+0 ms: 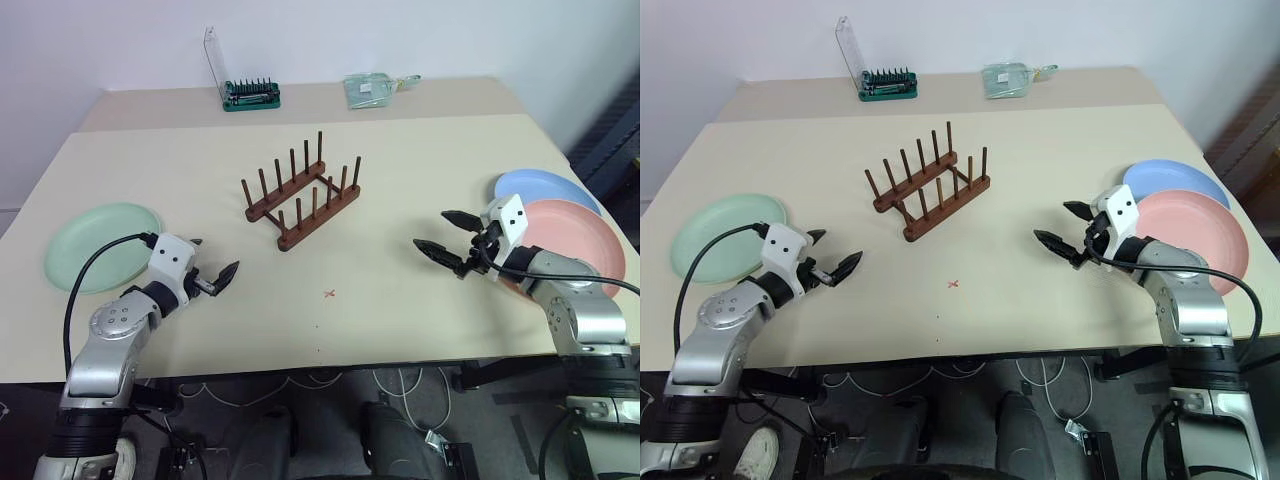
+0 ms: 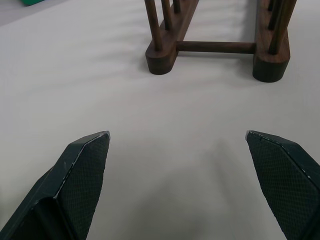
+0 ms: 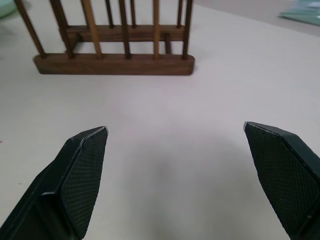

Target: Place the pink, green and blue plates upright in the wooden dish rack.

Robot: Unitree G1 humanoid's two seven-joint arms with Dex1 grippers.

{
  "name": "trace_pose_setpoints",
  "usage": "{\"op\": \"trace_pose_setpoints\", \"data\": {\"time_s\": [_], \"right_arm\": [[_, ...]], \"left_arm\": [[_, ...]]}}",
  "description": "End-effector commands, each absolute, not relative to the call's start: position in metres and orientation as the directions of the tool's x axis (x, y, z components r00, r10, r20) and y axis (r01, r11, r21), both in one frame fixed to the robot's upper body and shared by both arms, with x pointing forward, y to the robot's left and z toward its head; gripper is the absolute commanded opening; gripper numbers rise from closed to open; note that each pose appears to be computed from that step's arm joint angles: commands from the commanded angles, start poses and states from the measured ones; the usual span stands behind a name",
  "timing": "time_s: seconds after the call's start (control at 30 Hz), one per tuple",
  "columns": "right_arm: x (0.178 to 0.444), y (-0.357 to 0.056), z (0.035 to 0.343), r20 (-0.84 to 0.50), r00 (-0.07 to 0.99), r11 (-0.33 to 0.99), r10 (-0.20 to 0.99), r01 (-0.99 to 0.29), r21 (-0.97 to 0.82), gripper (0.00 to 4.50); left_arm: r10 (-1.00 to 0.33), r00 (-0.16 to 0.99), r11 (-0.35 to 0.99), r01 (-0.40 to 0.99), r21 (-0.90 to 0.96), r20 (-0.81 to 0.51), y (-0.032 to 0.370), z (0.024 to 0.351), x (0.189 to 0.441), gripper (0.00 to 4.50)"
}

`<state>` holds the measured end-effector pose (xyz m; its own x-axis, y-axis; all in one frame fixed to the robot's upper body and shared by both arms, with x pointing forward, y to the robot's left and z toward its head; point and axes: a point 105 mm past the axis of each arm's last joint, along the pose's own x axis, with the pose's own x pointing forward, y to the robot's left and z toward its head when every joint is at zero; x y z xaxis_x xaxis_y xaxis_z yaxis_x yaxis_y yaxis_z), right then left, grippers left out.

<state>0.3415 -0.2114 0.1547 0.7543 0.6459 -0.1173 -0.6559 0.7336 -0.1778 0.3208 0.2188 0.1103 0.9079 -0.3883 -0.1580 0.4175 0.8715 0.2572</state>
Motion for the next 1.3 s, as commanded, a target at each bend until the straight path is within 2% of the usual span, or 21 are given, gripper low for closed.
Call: {"op": "trace_pose_setpoints", "data": {"time_s": [0.03, 0.3, 0.47, 0.63, 0.8, 0.97, 1.17, 1.27, 1.3], "right_arm": [[0.338, -0.218, 0.168, -0.093, 0.763, 0.736, 0.640, -0.644, -0.209, 4.45], [0.335, -0.211, 0.168, -0.091, 0.752, 0.725, 0.653, -0.656, -0.211, 4.45], [0.323, -0.193, 0.155, -0.114, 0.713, 0.688, 0.692, -0.699, -0.194, 4.45], [0.310, -0.176, 0.148, -0.139, 0.677, 0.649, 0.723, -0.735, -0.196, 4.45], [0.306, -0.170, 0.147, -0.124, 0.680, 0.654, 0.723, -0.731, -0.194, 4.45], [0.297, -0.178, 0.145, -0.112, 0.724, 0.701, 0.680, -0.688, -0.189, 4.45], [0.295, -0.176, 0.146, -0.105, 0.738, 0.713, 0.667, -0.673, -0.198, 4.45], [0.294, -0.176, 0.150, -0.098, 0.743, 0.718, 0.662, -0.666, -0.202, 4.50], [0.293, -0.175, 0.150, -0.099, 0.745, 0.720, 0.660, -0.664, -0.203, 4.50]], "left_arm": [[-0.388, 0.914, 0.869, 0.406, 0.282, -0.119, 0.221, 0.124, 0.322, 4.50], [-0.436, 0.890, 0.846, 0.455, 0.279, -0.132, 0.208, 0.122, 0.323, 4.50], [-0.585, 0.785, 0.751, 0.619, 0.231, -0.203, 0.186, 0.113, 0.310, 4.50], [-0.586, 0.768, 0.711, 0.640, 0.290, -0.257, 0.179, 0.105, 0.321, 4.50], [-0.621, 0.718, 0.679, 0.693, 0.242, -0.313, 0.141, 0.082, 0.345, 4.50], [-0.670, 0.685, 0.648, 0.728, 0.224, -0.286, 0.108, 0.079, 0.361, 4.50], [-0.676, 0.682, 0.644, 0.731, 0.225, -0.279, 0.091, 0.079, 0.376, 4.50], [-0.689, 0.679, 0.643, 0.734, 0.218, -0.253, 0.089, 0.082, 0.377, 3.66], [-0.695, 0.675, 0.638, 0.738, 0.219, -0.249, 0.089, 0.082, 0.377, 3.19]]}}
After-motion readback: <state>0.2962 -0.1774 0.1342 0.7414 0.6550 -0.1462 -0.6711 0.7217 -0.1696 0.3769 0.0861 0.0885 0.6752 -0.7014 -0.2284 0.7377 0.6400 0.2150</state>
